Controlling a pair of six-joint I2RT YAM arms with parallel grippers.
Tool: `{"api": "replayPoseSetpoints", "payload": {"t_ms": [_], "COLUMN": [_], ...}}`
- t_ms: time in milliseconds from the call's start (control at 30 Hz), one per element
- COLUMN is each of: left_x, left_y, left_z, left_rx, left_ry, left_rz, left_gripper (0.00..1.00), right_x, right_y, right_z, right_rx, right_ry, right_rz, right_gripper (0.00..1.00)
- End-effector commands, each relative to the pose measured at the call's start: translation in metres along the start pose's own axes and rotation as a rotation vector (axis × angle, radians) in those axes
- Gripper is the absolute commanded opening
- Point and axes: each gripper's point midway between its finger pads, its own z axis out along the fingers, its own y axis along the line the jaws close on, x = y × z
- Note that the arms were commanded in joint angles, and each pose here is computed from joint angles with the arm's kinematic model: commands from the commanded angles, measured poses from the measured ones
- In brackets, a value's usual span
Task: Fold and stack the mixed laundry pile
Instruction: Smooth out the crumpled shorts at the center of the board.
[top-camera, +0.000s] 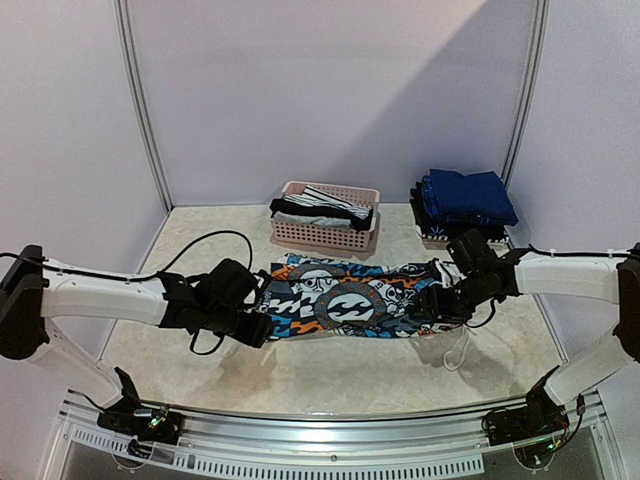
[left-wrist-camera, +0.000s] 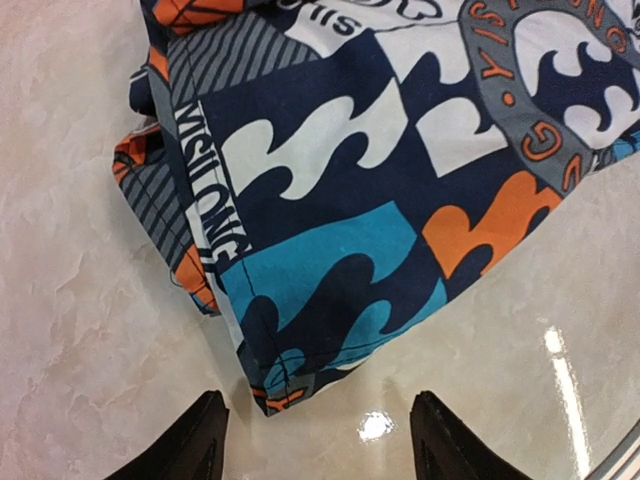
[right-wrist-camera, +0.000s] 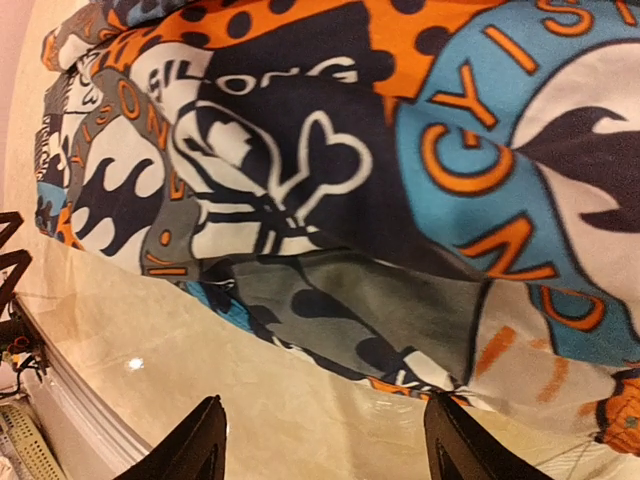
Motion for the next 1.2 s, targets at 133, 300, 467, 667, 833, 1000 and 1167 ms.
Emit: {"api": "replayPoseSetpoints", "payload": {"t_ms": [133, 300, 467, 667, 833, 1000, 1167], "left_x": [0.01, 0.009, -0.005, -0.018, -0.02, -0.016, -0.014], "left_y": [0.006, 0.0, 0.002, 0.022, 0.039, 0.06, 0.06], "left_z": [0.026, 0.037, 0.025, 0.016, 0.015, 0.019, 0.023], "left_rx": [-0.033, 0.025, 0.018, -0.028, -0.069, -0.145, -0.135], "left_ry": [0.032, 0.043, 0.008, -0.005, 0.002, 0.006, 0.013], "left_rz": [-0.03, -0.052, -0.042, -0.06, -0.075, -0.102, -0.109], "left_gripper": [0.45, 0.12, 0.0, 0.0, 0.0, 0.0, 0.06], "right_x": [0.006, 0.003, 0.002, 0.021, 0.033, 0.036, 0.028], "right_y": [0.048, 0.043, 0.024, 0.002, -0.011, -0.014, -0.001], "right_z": [0.009, 0.022, 0.038, 0.047, 0.043, 0.037, 0.033], "right_rx": [-0.136, -0.112, -0.015, 0.066, 0.114, 0.127, 0.074], "right_ry": [0.035, 0.041, 0.063, 0.137, 0.167, 0.16, 0.139], "right_rz": [-0.116, -0.112, -0.101, -0.078, -0.068, -0.064, -0.077], "right_gripper": [0.66, 0.63, 0.6, 0.6, 0.59, 0.6, 0.6]}}
